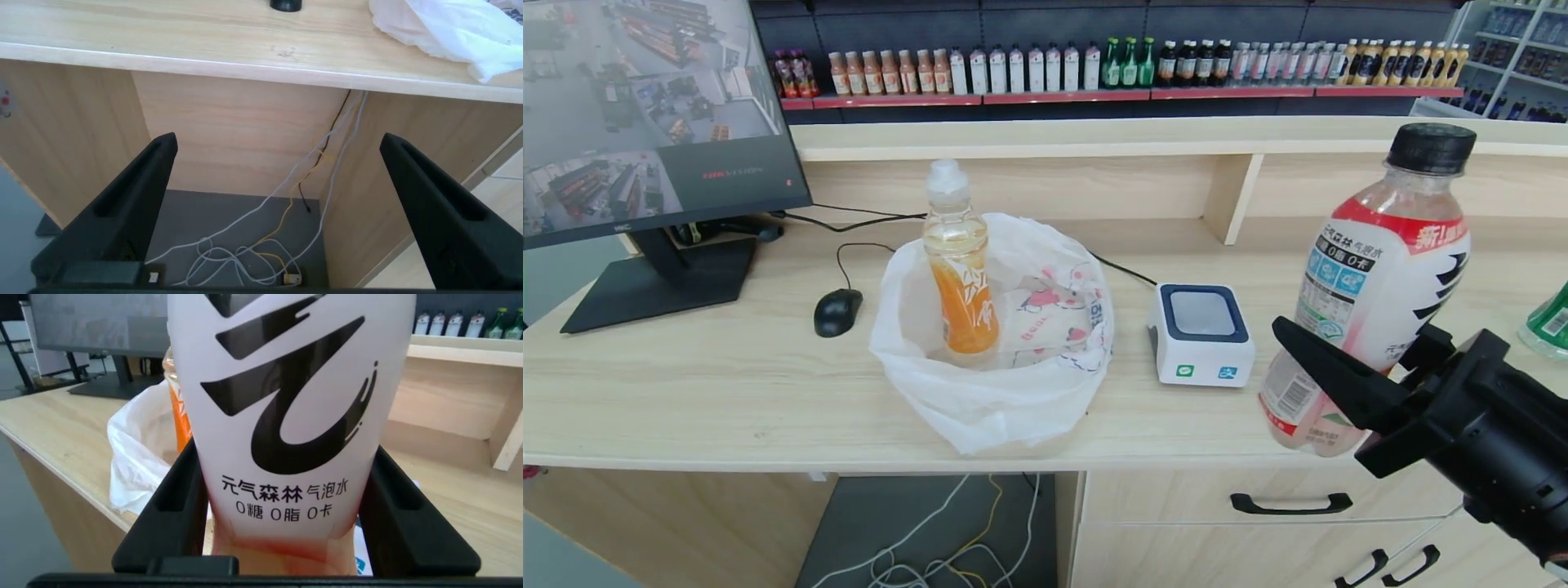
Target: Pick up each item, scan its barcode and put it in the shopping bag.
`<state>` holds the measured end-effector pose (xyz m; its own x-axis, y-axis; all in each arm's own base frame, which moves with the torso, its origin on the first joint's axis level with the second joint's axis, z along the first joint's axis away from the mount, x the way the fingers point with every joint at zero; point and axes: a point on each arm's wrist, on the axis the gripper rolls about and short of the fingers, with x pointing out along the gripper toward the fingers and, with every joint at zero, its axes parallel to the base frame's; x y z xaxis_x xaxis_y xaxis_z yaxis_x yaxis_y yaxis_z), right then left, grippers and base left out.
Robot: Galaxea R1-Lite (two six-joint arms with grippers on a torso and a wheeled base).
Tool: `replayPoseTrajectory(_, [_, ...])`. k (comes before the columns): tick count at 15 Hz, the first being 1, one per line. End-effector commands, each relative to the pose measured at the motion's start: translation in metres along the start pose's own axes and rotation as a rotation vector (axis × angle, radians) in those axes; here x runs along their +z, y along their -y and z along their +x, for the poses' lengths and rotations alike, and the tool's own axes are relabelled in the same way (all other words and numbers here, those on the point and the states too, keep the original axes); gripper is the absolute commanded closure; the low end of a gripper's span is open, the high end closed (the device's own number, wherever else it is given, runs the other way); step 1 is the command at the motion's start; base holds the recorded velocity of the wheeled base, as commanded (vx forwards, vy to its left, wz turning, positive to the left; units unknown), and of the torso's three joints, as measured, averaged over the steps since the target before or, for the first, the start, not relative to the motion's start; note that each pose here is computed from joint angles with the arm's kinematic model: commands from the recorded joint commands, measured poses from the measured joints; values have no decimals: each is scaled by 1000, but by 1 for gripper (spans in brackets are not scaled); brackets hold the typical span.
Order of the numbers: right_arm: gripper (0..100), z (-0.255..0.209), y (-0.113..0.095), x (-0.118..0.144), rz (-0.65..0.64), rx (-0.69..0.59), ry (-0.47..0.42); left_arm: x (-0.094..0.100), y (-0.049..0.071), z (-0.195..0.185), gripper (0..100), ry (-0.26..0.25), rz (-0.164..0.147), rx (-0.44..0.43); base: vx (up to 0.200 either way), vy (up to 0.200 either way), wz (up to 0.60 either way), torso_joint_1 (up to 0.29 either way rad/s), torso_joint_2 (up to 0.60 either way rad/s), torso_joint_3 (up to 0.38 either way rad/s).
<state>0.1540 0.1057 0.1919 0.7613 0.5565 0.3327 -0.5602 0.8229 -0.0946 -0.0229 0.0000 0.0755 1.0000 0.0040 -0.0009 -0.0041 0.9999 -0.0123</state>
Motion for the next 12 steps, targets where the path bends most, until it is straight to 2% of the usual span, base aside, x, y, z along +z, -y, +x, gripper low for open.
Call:
replayPoseTrajectory(1, [100, -5, 0, -4, -13, -1, -22, 0, 0, 0, 0, 1, 0, 1, 0, 0, 0, 0, 0, 0])
replayPoseTrajectory(3, [100, -10, 0, -6, -68, 0, -38, 0, 0, 0, 0, -1, 0, 1, 0, 0, 0, 0, 0, 0])
replayPoseTrajectory(6, [100, 21, 7, 10, -252, 59, 81, 0, 0, 0, 0, 1, 0, 1, 0, 0, 0, 0, 0, 0])
replayPoseTrajectory(8, [100, 60, 0, 10, -417, 139, 161, 0, 0, 0, 0, 1, 2, 1, 0, 0, 0, 0, 0, 0])
replayPoseTrajectory(10, [100, 92, -18, 10, -471, 182, 238, 0, 0, 0, 0, 1, 0, 1, 0, 0, 0, 0, 0, 0])
replayPoseTrajectory(12, [100, 107, -13, 1, -557, 210, 253, 0, 0, 0, 0, -1, 0, 1, 0, 0, 0, 0, 0, 0])
